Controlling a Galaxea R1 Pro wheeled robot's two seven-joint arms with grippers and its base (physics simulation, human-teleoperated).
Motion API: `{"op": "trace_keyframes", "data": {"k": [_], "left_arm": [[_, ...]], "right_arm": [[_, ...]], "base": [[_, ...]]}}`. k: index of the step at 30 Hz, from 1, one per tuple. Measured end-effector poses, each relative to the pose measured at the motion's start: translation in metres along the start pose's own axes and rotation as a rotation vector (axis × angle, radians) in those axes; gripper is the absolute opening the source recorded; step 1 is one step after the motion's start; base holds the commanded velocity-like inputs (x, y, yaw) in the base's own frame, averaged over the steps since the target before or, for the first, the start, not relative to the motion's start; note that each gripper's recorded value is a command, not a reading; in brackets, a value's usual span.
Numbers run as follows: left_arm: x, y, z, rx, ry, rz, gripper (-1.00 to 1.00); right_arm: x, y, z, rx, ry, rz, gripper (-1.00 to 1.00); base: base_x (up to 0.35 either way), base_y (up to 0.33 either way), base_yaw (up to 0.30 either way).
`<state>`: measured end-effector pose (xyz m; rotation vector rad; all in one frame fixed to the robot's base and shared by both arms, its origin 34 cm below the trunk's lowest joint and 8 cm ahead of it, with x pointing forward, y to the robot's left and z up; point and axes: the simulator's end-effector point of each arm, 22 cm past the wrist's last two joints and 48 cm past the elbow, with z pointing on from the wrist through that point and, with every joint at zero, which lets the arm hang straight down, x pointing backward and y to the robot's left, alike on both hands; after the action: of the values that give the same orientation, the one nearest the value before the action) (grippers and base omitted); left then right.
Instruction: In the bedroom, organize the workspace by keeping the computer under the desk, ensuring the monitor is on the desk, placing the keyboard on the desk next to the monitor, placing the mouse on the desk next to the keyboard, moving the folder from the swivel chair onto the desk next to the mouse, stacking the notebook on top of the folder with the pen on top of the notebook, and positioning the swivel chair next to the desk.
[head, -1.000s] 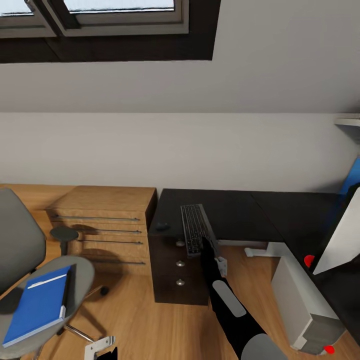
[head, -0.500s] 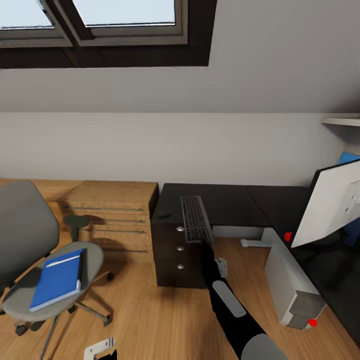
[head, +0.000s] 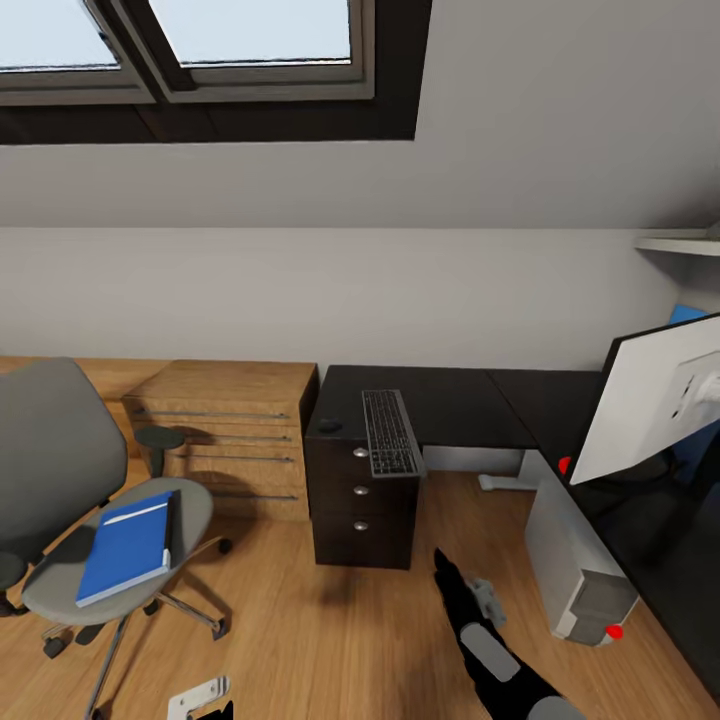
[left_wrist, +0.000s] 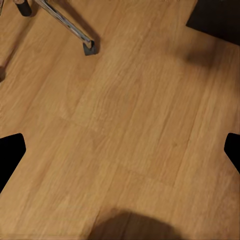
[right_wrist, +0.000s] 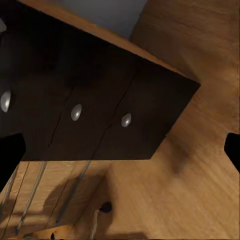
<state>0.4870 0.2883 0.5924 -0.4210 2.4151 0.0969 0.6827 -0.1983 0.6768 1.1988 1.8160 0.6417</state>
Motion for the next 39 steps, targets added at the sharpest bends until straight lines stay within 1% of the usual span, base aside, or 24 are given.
{"op": "trace_keyframes", "data": {"k": [1,2,3,5,6,7,9,10,13,14,15,16,17,18,21,22,23,24,26,31,35,39], "left_arm": [[-0.001,-0.001,-0.001,0.001,0.0,0.0,1.0],[-0.002,-0.001,-0.003,0.003,0.0,0.0,1.0],[-0.003,-0.001,-0.004,0.004,0.0,-0.001,1.0],[-0.005,-0.002,-0.006,0.004,0.0,-0.001,1.0],[-0.006,-0.001,-0.007,0.002,0.001,-0.002,1.0],[-0.007,-0.001,-0.009,0.001,0.002,-0.003,1.0],[-0.006,0.0,-0.011,-0.002,0.006,-0.004,1.0],[-0.004,0.002,-0.012,-0.006,0.01,-0.003,1.0],[-0.007,0.003,-0.015,-0.012,-0.004,-0.008,1.0],[-0.01,0.004,-0.016,-0.014,-0.016,-0.012,1.0],[-0.014,0.005,-0.017,-0.017,-0.047,-0.023,1.0],[-0.015,0.006,-0.019,-0.02,-0.061,-0.027,1.0],[-0.007,0.009,-0.022,-0.031,-0.089,-0.04,1.0],[0.0,0.012,-0.024,-0.041,-0.103,-0.046,1.0],[0.012,0.018,-0.029,-0.055,-0.119,-0.05,1.0],[0.015,0.02,-0.031,-0.058,-0.123,-0.05,1.0],[0.016,0.02,-0.032,-0.059,-0.124,-0.05,1.0],[0.019,0.022,-0.034,-0.062,-0.128,-0.05,1.0],[0.018,0.022,-0.036,-0.063,-0.128,-0.05,1.0],[0.015,0.024,-0.042,-0.065,-0.127,-0.05,1.0],[0.013,0.024,-0.047,-0.066,-0.125,-0.05,1.0],[0.01,0.023,-0.052,-0.065,-0.124,-0.05,1.0]], "right_arm": [[-0.008,-0.015,-0.001,0.02,-0.004,-0.042,1.0],[-0.013,-0.037,-0.004,0.048,-0.002,-0.109,1.0],[-0.015,-0.052,-0.008,0.071,0.001,-0.161,1.0],[-0.018,-0.065,-0.013,0.091,-0.001,-0.216,1.0],[-0.026,-0.084,-0.02,0.117,-0.036,-0.306,1.0],[-0.035,-0.096,-0.027,0.135,-0.075,-0.374,1.0],[-0.043,-0.105,-0.035,0.151,-0.11,-0.427,1.0],[-0.051,-0.111,-0.041,0.162,-0.14,-0.461,1.0],[-0.059,-0.112,-0.048,0.168,-0.17,-0.495,1.0],[-0.061,-0.112,-0.05,0.169,-0.176,-0.502,1.0],[-0.062,-0.113,-0.053,0.172,-0.183,-0.512,1.0],[-0.063,-0.114,-0.055,0.173,-0.184,-0.517,1.0],[-0.062,-0.118,-0.059,0.177,-0.183,-0.528,1.0],[-0.06,-0.119,-0.062,0.176,-0.179,-0.54,1.0],[-0.057,-0.119,-0.068,0.162,-0.163,-0.577,1.0],[-0.053,-0.12,-0.07,0.149,-0.15,-0.6,1.0],[-0.051,-0.119,-0.072,0.14,-0.142,-0.612,1.0],[-0.043,-0.116,-0.076,0.097,-0.118,-0.66,1.0],[-0.043,-0.11,-0.078,0.074,-0.123,-0.68,1.0],[-0.038,-0.094,-0.085,0.004,-0.115,-0.709,1.0],[-0.034,-0.085,-0.088,-0.02,-0.107,-0.714,1.0],[-0.035,-0.08,-0.091,-0.026,-0.102,-0.718,1.0]], "base": [[0.0,0.0,0.0],[0.0,0.0,0.0],[0.0,0.0,0.0],[0.0,0.0,0.0],[0.0,0.0,0.0],[0.0,0.0,0.0],[0.0,0.0,0.0],[0.0,0.0,0.0],[0.0,0.0,0.0],[0.0,0.0,0.0],[0.0,0.0,0.0],[0.0,0.0,0.0],[0.0,0.0,0.0],[0.0,0.0,0.0],[0.0,0.0,0.0],[0.0,0.0,0.0],[0.0,0.0,0.0],[0.0,0.0,0.0],[0.0,0.0,0.0],[0.0,0.0,0.0],[0.0,0.0,0.0],[0.0,0.0,0.0]]}}
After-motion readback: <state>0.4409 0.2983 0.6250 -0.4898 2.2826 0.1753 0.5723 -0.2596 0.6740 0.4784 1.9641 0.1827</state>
